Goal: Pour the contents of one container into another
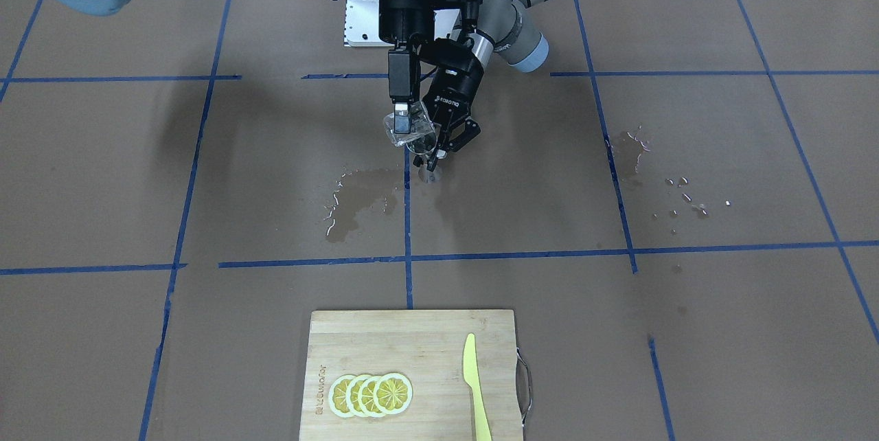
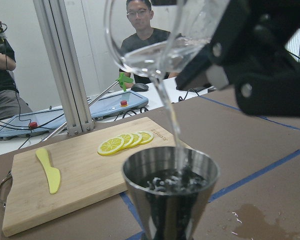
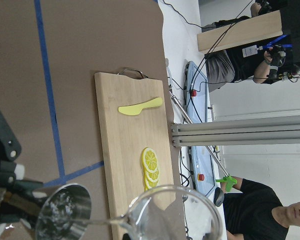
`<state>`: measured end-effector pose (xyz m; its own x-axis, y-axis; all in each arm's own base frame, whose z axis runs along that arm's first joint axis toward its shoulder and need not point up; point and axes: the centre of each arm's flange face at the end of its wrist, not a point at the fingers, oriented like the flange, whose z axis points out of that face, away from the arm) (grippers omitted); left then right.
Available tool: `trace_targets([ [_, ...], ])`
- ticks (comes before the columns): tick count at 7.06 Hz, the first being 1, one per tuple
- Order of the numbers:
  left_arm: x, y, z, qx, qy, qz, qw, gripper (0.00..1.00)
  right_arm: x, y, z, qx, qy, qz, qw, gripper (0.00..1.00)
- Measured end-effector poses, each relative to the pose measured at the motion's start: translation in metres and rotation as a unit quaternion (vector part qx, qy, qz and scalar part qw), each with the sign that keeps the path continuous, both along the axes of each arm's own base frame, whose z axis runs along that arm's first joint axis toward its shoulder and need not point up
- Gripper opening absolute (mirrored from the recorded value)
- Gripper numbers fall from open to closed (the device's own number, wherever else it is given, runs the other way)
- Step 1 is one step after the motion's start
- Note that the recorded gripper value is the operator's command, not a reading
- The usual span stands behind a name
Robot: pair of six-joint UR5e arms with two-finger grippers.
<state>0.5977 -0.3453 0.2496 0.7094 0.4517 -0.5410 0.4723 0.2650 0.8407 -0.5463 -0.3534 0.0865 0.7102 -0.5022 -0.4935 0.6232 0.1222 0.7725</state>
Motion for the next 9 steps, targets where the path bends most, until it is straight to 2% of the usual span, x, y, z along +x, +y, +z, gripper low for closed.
trace_targets([
  [3, -0.002, 0.001, -0.003, 0.009, -0.01, 0.0, 0.9999, 0.0, 0.015, -0.005, -0.001, -0.02, -0.099, 0.035, 0.9943, 0.0],
  [4, -0.004, 0.001, -0.003, 0.01, -0.009, 0.0, 0.9999, 0.0, 0.025, -0.013, 0.005, -0.028, -0.127, 0.046, 0.9905, 0.0],
  [5, -0.008, 0.002, -0.004, 0.011, -0.006, 0.0, 0.9999, 0.0, 0.037, -0.019, 0.014, -0.048, -0.168, 0.059, 0.9829, 0.0],
  [6, -0.012, 0.003, -0.004, 0.012, -0.004, -0.001, 0.9999, 0.0, 0.052, -0.021, 0.023, -0.076, -0.222, 0.076, 0.9692, 0.0],
  [7, -0.018, 0.004, -0.001, 0.012, -0.003, -0.001, 0.9999, 0.0, 0.067, -0.019, 0.037, -0.105, -0.279, 0.1, 0.9494, 0.0],
  [8, -0.03, 0.006, 0.006, 0.011, 0.0, -0.002, 0.9999, 0.0, 0.08, -0.016, 0.055, -0.129, -0.322, 0.124, 0.9297, 0.0],
  [9, -0.046, 0.009, 0.01, 0.011, 0.008, -0.004, 0.9999, 0.0, 0.094, -0.013, 0.073, -0.145, -0.348, 0.142, 0.9154, 0.0],
])
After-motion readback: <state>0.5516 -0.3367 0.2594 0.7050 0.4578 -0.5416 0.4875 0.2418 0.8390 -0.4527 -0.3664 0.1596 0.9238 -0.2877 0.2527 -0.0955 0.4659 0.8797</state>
